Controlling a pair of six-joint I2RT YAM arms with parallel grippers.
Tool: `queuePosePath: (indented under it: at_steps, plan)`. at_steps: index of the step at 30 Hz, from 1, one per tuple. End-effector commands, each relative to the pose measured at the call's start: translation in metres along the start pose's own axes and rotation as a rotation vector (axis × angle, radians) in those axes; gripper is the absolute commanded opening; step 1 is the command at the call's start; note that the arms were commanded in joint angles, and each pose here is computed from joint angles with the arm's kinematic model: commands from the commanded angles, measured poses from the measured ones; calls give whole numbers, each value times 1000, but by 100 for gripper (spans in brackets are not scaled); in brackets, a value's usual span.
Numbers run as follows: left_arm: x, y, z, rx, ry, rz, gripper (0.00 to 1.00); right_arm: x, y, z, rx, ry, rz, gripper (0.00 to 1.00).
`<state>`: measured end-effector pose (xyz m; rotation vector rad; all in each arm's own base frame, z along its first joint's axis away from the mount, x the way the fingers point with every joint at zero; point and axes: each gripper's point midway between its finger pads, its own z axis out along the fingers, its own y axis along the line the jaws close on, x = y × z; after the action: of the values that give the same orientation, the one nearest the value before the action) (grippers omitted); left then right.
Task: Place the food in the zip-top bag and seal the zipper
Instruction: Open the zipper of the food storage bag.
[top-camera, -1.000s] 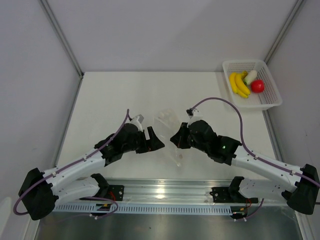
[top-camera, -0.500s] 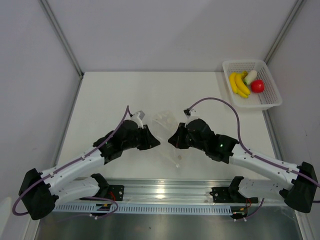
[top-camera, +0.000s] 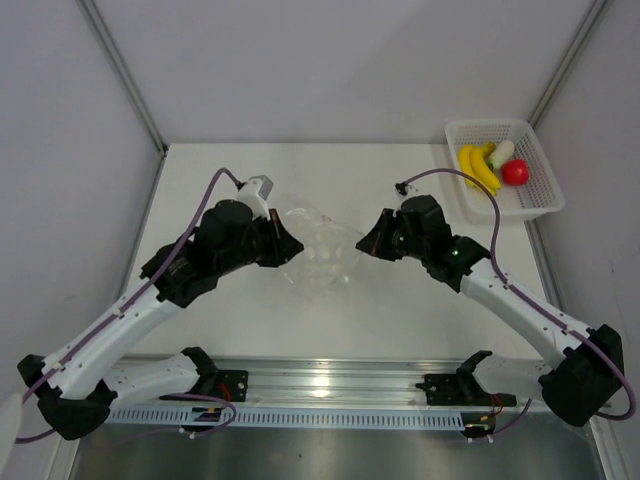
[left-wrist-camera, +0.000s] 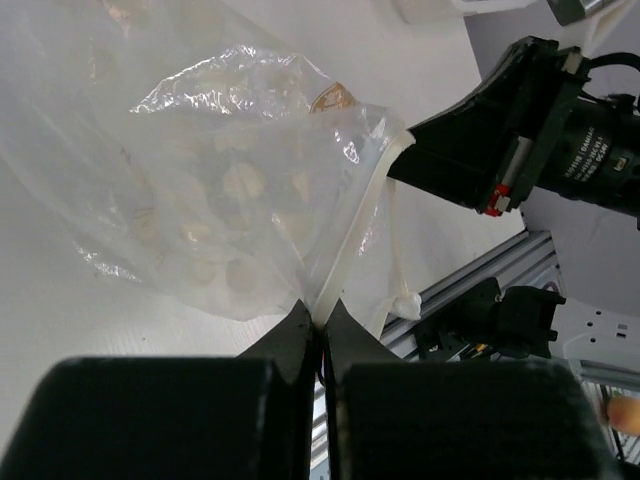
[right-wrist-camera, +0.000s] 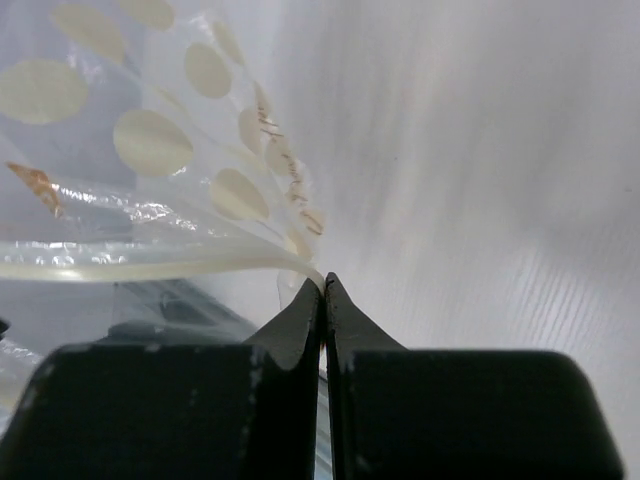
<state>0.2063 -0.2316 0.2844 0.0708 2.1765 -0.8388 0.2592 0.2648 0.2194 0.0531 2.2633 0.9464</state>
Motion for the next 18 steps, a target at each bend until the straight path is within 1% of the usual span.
queuePosePath:
  at_steps: [1, 3, 4, 5, 7, 10, 12, 13, 14, 15, 16, 17, 18]
  plan:
    - [14, 12, 6, -72, 119, 109, 0, 0, -17, 9, 22, 62, -29, 0]
    - [27, 13, 24, -74, 187, 114, 1, 9, -33, 21, 47, 92, -33, 0]
    - [39, 17, 36, -80, 242, 116, 1, 12, -40, 26, 53, 106, -34, 0]
    - [43, 18, 43, -83, 261, 112, 1, 15, -47, 30, 70, 115, -34, 0]
    - [51, 16, 56, -68, 295, 104, 0, 24, -66, 43, 113, 146, -25, 0]
    - [56, 13, 76, -48, 338, 88, 0, 27, -79, 52, 134, 159, -29, 0]
    - [50, 10, 87, -48, 339, 80, 1, 22, -81, 53, 149, 153, -44, 0]
    - [49, 10, 91, -46, 342, 78, 1, 14, -79, 51, 160, 137, -56, 2]
    - [40, 5, 94, -33, 319, 76, 1, 8, -79, 50, 170, 127, -71, 17]
    - [37, 9, 102, -46, 320, 66, 1, 3, -79, 48, 183, 118, -80, 24]
    - [33, 7, 105, -45, 317, 60, 0, -12, -73, 46, 186, 85, -96, 32]
    - [25, 5, 109, -40, 300, 56, 1, -17, -76, 41, 208, 87, -91, 37]
    - [19, 8, 113, -47, 290, 44, 1, -23, -76, 38, 216, 82, -102, 44]
